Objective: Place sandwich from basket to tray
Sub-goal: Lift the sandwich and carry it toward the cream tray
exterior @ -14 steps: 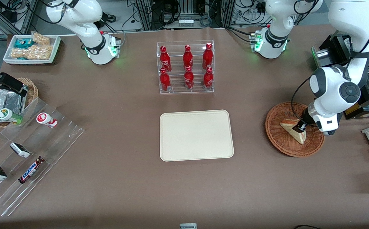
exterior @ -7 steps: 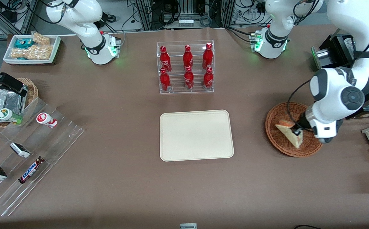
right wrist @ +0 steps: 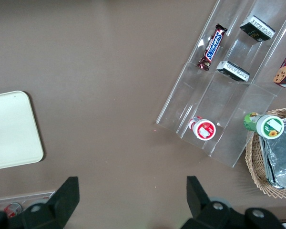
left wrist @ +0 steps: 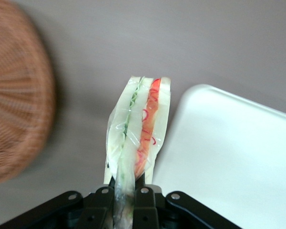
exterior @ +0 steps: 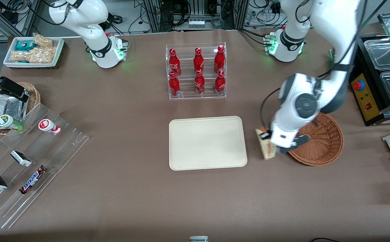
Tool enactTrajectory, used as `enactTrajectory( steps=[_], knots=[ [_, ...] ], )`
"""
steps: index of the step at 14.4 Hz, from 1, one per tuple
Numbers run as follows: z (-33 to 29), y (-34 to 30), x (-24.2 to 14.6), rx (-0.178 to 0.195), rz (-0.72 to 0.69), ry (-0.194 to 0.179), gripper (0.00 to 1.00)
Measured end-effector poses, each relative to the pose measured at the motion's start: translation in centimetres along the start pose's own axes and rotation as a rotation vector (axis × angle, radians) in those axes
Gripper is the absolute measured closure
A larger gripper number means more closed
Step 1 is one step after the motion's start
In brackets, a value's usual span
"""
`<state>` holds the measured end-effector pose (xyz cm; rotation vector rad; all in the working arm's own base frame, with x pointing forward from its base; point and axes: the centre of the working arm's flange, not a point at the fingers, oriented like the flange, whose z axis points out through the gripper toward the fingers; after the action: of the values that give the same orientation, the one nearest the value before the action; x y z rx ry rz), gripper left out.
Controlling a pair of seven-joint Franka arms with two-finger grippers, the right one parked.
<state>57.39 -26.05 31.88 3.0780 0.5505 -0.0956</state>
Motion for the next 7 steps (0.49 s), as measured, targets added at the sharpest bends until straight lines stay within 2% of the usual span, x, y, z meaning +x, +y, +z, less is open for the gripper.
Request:
enactTrajectory(
  steps=[3,5,7],
  knots=[
    [1.7,7.7,-3.8,-0.015,0.072,0.000,0.87],
    [3.5,11.3,-5.8,-0.018,0.103,-0.001,0.87],
    [4.8,14.0,-7.3,-0.036,0.120,0.011,0.87]
  ],
)
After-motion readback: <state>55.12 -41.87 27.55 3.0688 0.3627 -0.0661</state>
